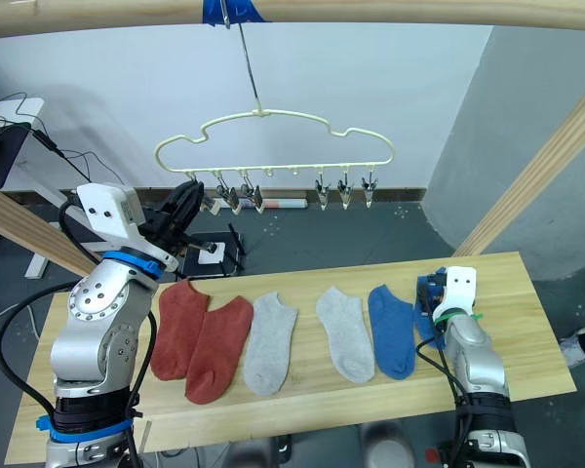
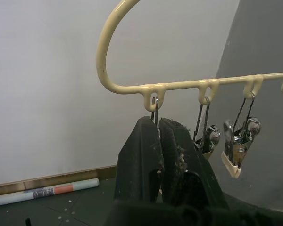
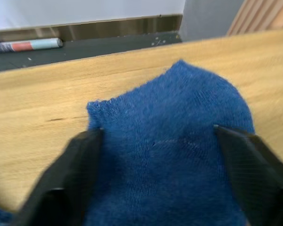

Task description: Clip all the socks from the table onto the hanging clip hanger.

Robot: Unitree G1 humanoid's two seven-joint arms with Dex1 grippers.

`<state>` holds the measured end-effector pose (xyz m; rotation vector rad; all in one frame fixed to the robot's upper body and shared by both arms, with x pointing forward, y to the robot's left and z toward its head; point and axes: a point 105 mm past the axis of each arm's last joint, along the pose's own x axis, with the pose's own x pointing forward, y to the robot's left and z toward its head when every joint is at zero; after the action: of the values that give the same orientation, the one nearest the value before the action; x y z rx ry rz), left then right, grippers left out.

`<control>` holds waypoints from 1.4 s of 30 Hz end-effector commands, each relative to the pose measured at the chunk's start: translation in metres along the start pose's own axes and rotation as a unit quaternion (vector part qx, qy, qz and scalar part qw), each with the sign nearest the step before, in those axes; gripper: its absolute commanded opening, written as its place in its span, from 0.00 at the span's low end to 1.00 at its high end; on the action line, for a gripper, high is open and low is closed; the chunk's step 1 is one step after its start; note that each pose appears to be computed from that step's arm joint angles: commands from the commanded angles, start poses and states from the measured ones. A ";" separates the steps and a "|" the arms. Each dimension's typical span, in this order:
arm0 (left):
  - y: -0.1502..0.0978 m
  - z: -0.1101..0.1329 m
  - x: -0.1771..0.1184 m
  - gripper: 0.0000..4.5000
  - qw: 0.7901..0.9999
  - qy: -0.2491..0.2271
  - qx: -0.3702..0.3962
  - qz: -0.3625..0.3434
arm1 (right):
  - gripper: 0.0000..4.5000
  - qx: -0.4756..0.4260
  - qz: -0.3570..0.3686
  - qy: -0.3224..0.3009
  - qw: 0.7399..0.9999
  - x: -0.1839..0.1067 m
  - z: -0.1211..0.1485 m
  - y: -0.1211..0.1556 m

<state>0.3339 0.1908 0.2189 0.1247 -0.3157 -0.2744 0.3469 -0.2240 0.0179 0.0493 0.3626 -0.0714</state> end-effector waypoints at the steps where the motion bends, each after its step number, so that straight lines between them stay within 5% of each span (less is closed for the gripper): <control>1: 0.000 0.016 -0.004 0.00 1.000 -0.025 0.006 -0.006 | 0.56 0.025 0.003 0.054 0.998 -0.008 -0.030 -0.002; 8: -0.004 0.016 -0.005 0.00 0.999 -0.021 -0.029 -0.029 | 0.00 -0.053 0.085 0.032 0.995 -0.024 -0.017 0.010; 11: -0.010 0.017 -0.006 0.00 0.997 -0.012 -0.051 -0.059 | 0.00 -0.116 0.154 0.003 0.981 -0.033 0.003 0.024; 13: -0.016 0.019 -0.008 0.00 0.994 -0.005 -0.068 -0.086 | 0.00 -0.198 0.241 -0.034 0.950 -0.047 0.027 0.048; 17: -0.025 0.028 -0.011 0.00 0.986 0.005 -0.113 -0.122 | 0.00 -0.343 0.394 -0.098 0.847 -0.079 0.060 0.101; 21: -0.030 0.033 -0.010 0.00 0.980 0.014 -0.145 -0.136 | 0.00 -0.398 0.449 -0.155 0.784 -0.092 0.086 0.137; 25: -0.031 0.035 -0.008 0.00 0.975 0.019 -0.173 -0.137 | 0.00 -0.417 0.470 -0.212 0.748 -0.098 0.107 0.175; 30: -0.036 0.038 -0.009 0.00 0.971 0.023 -0.193 -0.143 | 0.00 -0.420 0.469 -0.249 0.736 -0.099 0.113 0.206; 42: -0.039 0.036 -0.012 0.00 0.964 0.027 -0.229 -0.131 | 0.00 -0.367 0.430 -0.307 0.766 -0.096 0.123 0.242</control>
<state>0.3134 0.1580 0.2267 -0.2947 -0.1013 -0.5660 0.3223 0.0112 0.1616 -0.6047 -0.2741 0.9755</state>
